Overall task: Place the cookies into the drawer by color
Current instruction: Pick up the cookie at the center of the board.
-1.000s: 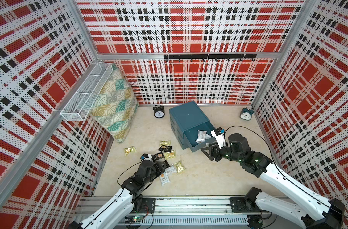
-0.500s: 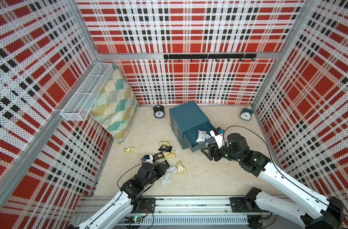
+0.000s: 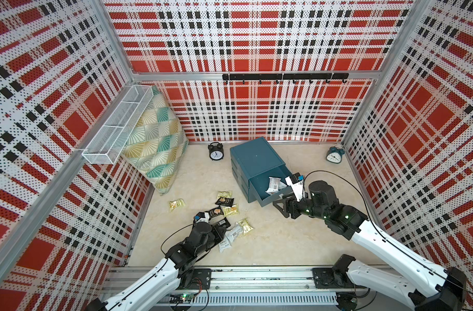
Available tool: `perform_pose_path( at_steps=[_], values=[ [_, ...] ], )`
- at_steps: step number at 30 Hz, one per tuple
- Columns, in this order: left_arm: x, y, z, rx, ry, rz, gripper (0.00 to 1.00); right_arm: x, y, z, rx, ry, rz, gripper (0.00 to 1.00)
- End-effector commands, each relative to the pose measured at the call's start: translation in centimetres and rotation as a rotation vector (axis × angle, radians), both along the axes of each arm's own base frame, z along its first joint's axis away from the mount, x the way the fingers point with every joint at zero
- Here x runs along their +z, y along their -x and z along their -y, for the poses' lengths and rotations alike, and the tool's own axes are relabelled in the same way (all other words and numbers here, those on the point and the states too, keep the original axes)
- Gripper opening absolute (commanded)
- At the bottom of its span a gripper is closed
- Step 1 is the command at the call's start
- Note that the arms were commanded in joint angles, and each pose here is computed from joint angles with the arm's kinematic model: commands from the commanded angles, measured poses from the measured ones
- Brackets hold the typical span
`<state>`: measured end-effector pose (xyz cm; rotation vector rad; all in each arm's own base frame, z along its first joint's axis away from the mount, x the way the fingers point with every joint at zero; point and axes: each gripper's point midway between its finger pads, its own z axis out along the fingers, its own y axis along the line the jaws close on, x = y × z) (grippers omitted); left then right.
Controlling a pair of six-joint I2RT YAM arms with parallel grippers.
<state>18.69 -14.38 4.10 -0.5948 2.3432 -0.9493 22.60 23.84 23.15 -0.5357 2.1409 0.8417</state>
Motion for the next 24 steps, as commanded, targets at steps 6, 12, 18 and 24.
perform_pose_path(
  at_steps=[6, 12, 18, 24],
  values=[
    [2.3, -0.3, 1.0, -0.027, 0.056, 0.053, 0.00, 0.7, 0.1, -0.4, 0.015, -0.018, 0.014, 0.68],
    [7.1, -1.1, 2.5, -0.071, 0.144, 0.145, 0.00, 1.1, 0.2, -0.3, 0.015, -0.020, 0.020, 0.68],
    [12.1, -2.2, 3.1, -0.078, 0.186, 0.236, 0.00, 1.4, 0.2, -0.2, 0.015, -0.023, 0.025, 0.70],
    [17.3, -3.4, 3.3, -0.082, 0.193, 0.327, 0.00, 1.8, 0.3, 0.2, 0.001, -0.020, 0.037, 1.00]
  ],
)
